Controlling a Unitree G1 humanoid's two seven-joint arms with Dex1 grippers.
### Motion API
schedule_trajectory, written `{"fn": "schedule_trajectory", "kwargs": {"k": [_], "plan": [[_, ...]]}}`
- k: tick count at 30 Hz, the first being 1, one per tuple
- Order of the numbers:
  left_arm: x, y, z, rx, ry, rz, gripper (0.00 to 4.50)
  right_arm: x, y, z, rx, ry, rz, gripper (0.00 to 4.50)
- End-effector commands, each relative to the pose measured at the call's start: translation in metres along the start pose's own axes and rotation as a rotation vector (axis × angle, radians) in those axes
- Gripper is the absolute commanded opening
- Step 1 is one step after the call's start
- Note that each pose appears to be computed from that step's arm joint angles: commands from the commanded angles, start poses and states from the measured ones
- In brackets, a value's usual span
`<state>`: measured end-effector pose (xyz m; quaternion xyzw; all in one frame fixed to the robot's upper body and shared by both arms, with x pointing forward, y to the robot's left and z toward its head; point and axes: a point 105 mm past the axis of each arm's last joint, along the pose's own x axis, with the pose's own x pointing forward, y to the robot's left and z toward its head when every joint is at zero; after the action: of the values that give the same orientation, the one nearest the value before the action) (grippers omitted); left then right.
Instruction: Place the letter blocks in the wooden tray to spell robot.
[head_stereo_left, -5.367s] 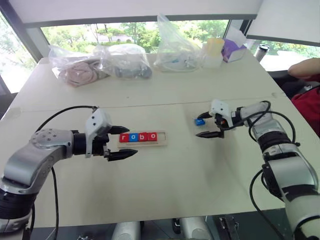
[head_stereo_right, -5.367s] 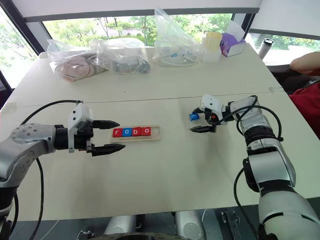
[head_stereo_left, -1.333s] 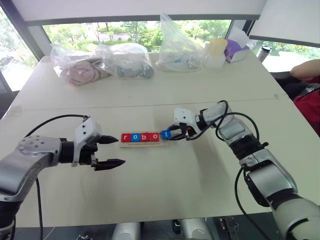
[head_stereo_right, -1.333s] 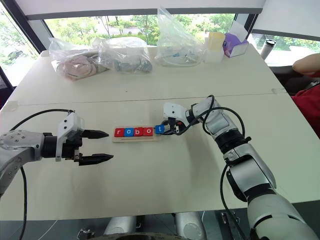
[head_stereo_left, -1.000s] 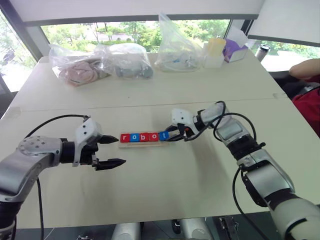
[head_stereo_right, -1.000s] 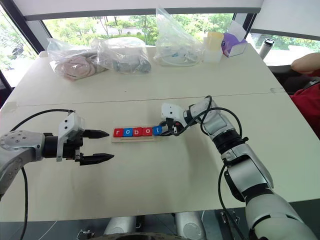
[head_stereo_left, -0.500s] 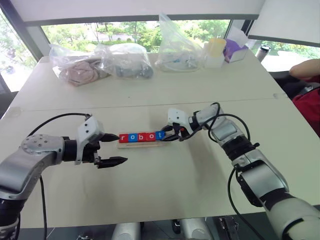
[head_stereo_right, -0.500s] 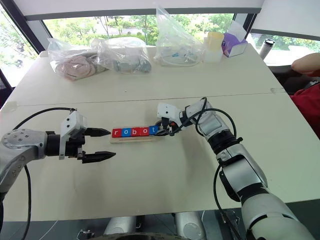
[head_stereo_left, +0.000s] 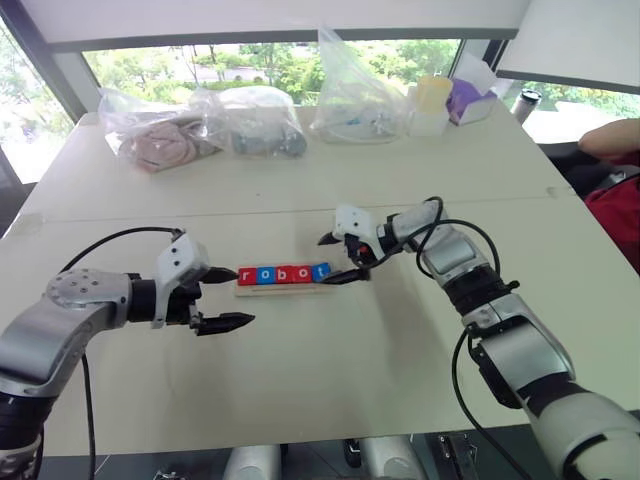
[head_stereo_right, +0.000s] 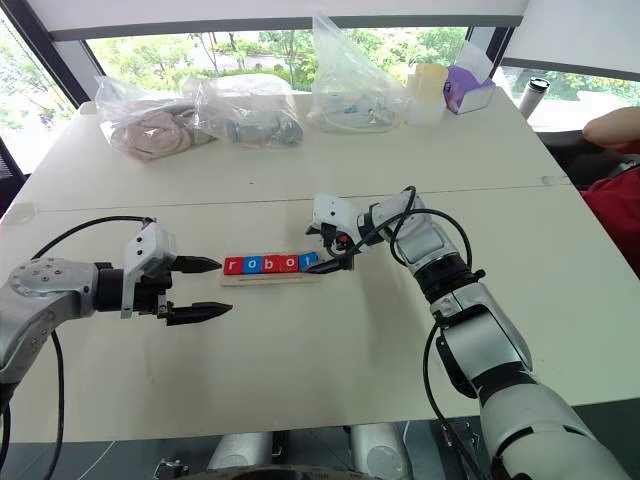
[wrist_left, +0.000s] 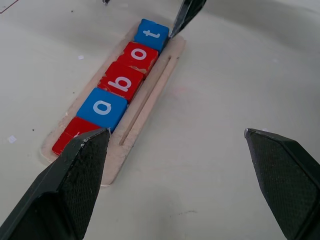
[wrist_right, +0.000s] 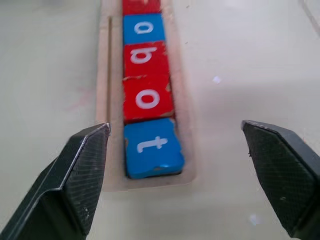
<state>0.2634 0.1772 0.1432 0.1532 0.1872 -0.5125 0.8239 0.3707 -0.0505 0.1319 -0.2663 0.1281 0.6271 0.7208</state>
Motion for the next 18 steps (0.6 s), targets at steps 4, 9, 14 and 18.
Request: {"fn": "schedule_trajectory", "kwargs": {"k": [4,9,14,18], "plan": [[-0.002,0.003,0.008,0.041,-0.018,0.008,4.5,-0.023,-0.026,0.025,-0.088,-0.052,-0.161,4.49],[-0.001,0.002,0.008,0.036,-0.02,0.007,4.5,-0.032,-0.032,0.008,-0.127,0.014,-0.234,4.49],[0.0,0.003,0.009,0.037,-0.024,0.002,4.5,-0.029,-0.027,-0.006,-0.136,0.052,-0.23,4.49],[0.0,0.003,0.009,0.038,-0.023,0.0,4.5,-0.024,-0.022,-0.01,-0.137,0.058,-0.208,4.49]]}}
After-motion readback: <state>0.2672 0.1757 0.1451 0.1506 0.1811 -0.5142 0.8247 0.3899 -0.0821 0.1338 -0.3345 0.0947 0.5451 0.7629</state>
